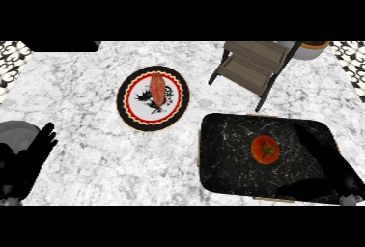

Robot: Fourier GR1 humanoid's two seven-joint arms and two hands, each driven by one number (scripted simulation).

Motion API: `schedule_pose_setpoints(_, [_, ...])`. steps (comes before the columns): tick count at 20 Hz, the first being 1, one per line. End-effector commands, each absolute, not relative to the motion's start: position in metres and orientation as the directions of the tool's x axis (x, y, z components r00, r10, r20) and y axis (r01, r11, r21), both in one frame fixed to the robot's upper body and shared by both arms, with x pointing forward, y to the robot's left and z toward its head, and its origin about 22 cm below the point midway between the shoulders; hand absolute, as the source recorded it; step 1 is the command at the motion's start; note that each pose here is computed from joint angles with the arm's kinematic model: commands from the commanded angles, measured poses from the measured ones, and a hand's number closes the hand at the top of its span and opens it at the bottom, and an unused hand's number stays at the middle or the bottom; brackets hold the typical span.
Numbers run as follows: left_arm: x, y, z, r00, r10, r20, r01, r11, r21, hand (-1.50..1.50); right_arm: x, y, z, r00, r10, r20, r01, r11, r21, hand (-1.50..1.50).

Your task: Pick the tomato from the tray and place it in the tiered basket

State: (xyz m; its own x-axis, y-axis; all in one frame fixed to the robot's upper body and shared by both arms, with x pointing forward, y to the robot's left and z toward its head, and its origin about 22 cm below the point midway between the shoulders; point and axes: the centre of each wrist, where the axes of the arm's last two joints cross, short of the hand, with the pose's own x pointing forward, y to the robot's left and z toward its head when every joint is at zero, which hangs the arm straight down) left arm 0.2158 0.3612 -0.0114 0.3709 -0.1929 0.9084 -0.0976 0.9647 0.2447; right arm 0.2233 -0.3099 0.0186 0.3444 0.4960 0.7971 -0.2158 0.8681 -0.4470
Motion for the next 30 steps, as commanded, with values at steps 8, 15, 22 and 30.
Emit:
schedule_pose_setpoints(8, [0.227, 0.367, -0.017, 0.371, -0.186, 0.910, -0.097, 0.967, 0.237, 0.00, 0.256, -0.277, 0.001, 0.329, 0.494, 0.805, -0.217, 0.869, -0.445, -1.50])
schedule_pose_setpoints(15, [0.211, 0.368, -0.019, 0.367, -0.189, 0.911, -0.085, 0.968, 0.236, 0.00, 0.258, -0.281, 0.000, 0.346, 0.470, 0.812, -0.226, 0.882, -0.414, -1.50])
schedule_pose_setpoints(22, [0.204, 0.363, -0.005, 0.363, -0.214, 0.907, -0.112, 0.956, 0.270, 0.00, 0.258, -0.265, -0.034, 0.345, 0.486, 0.803, -0.259, 0.872, -0.416, -1.50])
schedule_pose_setpoints(30, [0.219, 0.363, -0.016, 0.368, -0.198, 0.909, -0.100, 0.963, 0.250, 0.00, 0.250, -0.241, -0.028, 0.186, 0.483, 0.856, -0.180, 0.873, -0.453, 1.50])
